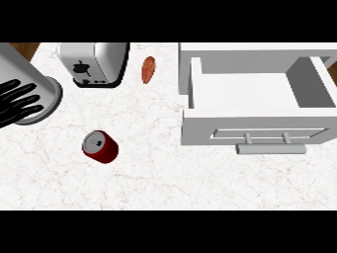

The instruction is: Pick up the can, place it into the drawer and close the drawer

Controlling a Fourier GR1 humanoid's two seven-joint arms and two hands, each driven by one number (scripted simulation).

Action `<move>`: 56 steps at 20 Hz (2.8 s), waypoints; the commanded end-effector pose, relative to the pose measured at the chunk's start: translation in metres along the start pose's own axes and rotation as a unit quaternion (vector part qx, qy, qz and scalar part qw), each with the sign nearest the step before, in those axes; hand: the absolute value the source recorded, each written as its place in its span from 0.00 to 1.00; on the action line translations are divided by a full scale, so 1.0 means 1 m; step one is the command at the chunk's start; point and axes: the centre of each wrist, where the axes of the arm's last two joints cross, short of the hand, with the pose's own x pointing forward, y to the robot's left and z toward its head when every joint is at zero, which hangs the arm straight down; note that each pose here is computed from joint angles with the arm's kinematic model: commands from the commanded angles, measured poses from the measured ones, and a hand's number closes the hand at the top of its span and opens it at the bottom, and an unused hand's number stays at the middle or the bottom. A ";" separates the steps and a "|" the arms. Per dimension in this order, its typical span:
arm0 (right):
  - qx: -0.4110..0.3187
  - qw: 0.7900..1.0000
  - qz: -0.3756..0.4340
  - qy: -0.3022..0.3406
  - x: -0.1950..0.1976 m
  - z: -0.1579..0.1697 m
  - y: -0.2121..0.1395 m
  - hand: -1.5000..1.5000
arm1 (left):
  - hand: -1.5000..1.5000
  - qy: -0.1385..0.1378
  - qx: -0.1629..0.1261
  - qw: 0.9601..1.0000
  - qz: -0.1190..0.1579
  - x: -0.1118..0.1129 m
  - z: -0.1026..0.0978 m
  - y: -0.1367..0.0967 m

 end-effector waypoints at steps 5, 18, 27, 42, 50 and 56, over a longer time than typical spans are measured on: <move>0.000 1.000 0.003 -0.007 -0.007 0.022 -0.005 0.00 | 0.00 0.029 0.010 0.999 0.010 -0.033 -0.032 -0.003; 0.004 1.000 0.004 -0.002 0.003 0.028 -0.016 0.00 | 0.00 0.039 0.029 0.999 -0.010 -0.101 -0.058 -0.004; 0.006 1.000 -0.011 0.006 0.014 0.023 -0.037 0.00 | 0.00 0.039 0.065 0.997 -0.028 -0.146 -0.078 -0.007; 0.012 1.000 -0.008 -0.006 0.025 0.032 -0.017 0.00 | 0.00 0.070 0.094 0.993 -0.017 -0.209 -0.041 0.019; 0.003 1.000 0.000 0.004 0.021 0.020 -0.028 0.00 | 0.00 0.085 0.097 0.992 0.003 -0.233 -0.047 0.014; 0.021 1.000 -0.005 -0.003 0.020 0.030 -0.034 0.00 | 0.00 0.087 0.096 0.991 0.011 -0.216 -0.047 0.032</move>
